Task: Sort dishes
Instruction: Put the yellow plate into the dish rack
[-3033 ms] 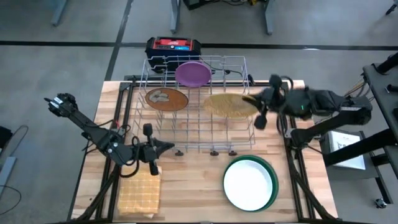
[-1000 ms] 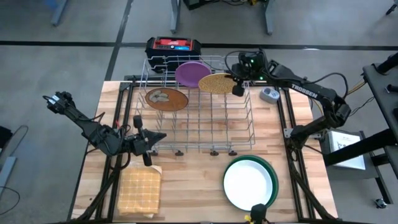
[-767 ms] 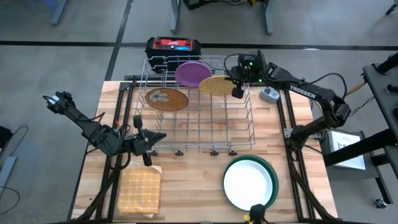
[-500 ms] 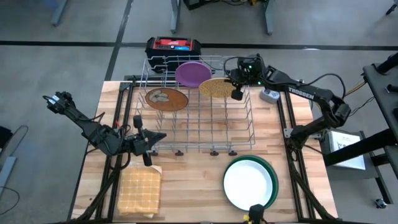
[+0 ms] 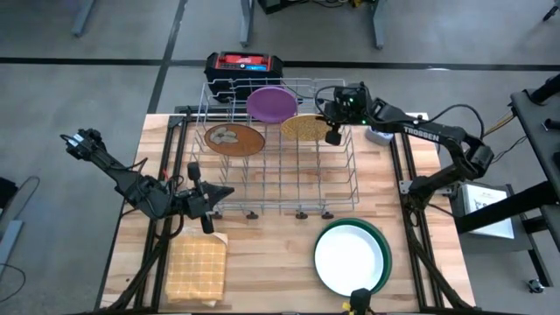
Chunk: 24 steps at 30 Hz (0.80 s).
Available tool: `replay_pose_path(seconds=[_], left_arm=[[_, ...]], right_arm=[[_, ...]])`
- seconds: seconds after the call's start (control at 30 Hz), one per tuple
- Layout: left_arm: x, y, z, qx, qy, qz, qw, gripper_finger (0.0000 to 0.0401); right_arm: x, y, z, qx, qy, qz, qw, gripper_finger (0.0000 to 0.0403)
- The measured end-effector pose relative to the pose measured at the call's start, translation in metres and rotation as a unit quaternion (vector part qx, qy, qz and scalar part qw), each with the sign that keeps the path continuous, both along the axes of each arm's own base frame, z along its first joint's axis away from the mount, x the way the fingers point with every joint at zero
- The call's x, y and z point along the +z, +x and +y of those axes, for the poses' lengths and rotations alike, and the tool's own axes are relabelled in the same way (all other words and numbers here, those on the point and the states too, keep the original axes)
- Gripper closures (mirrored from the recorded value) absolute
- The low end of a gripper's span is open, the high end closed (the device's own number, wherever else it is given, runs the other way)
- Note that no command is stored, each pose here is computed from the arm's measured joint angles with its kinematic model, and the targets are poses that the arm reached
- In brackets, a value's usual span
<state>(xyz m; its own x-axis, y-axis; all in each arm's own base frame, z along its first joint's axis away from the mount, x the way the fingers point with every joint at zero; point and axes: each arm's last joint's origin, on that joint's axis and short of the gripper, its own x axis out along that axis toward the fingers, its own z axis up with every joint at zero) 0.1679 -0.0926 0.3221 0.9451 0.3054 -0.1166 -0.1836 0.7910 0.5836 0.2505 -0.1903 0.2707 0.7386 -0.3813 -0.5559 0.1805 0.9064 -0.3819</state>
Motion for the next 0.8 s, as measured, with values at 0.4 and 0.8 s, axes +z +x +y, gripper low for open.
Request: replay_pose_path(seconds=[0.4, 0.8], left_arm=[[0.0, 0.0, 0.0001, 0.0, 0.0, 0.0, 1.0, 0.0401], [0.0, 0.0, 0.0, 0.0, 0.0, 0.0, 1.0, 0.0401]], right_arm=[[-0.0028, -0.0009, 0.0006, -0.01, 0.015, -0.003, 1.0, 0.037], [0.0029, -0.0005, -0.002, -0.055, 0.029, -0.019, 0.998, 0.0321]])
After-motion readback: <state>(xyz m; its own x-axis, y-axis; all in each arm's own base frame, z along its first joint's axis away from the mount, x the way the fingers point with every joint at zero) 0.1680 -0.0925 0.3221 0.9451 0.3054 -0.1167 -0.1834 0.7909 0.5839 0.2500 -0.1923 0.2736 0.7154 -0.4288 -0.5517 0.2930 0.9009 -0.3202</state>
